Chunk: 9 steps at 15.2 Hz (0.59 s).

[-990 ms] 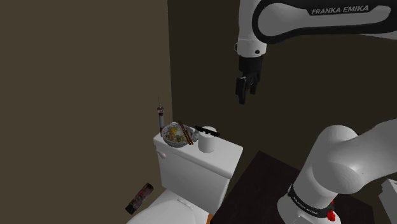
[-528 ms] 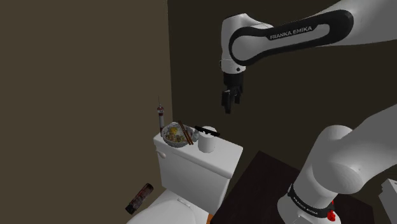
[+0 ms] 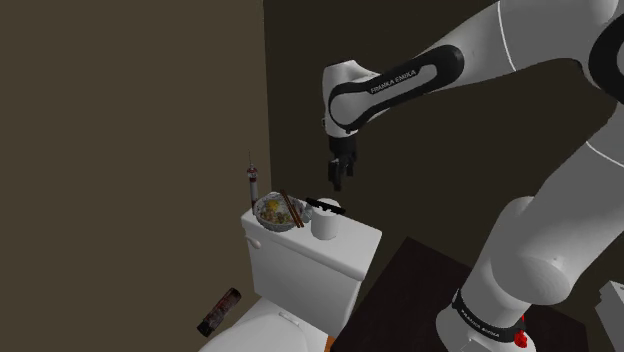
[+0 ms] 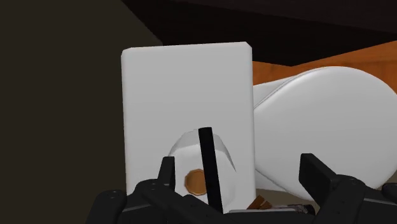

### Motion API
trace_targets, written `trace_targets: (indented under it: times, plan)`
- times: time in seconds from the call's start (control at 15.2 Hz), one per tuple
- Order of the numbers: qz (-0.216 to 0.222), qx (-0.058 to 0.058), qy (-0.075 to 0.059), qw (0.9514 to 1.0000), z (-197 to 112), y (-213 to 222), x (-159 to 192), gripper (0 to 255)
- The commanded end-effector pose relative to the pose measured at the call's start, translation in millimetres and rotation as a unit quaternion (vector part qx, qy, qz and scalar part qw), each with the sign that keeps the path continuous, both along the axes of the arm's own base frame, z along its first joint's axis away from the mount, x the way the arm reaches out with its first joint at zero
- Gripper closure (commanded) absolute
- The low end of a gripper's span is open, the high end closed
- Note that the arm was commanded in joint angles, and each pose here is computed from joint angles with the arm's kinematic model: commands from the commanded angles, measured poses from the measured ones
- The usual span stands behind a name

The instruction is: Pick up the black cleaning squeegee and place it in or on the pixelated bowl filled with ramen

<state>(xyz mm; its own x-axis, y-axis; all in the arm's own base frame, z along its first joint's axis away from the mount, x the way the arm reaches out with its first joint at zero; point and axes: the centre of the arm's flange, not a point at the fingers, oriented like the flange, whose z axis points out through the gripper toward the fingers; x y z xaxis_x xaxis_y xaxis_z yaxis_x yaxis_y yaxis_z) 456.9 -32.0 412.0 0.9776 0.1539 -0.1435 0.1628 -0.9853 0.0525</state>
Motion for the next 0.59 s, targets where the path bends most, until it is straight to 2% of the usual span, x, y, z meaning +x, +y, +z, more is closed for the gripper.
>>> trace_targets:
  times: [0.0,0.46,0.53]
  plan:
    - [0.011,0.003,0.003,0.9999,-20.3,-0.8,16.1,0]
    - [0.048,0.014,0.014,0.9986,-93.1,-2.4,76.1,0]
    - [0.049,0.014,0.015,0.9986,-95.3,-2.4,77.8,0]
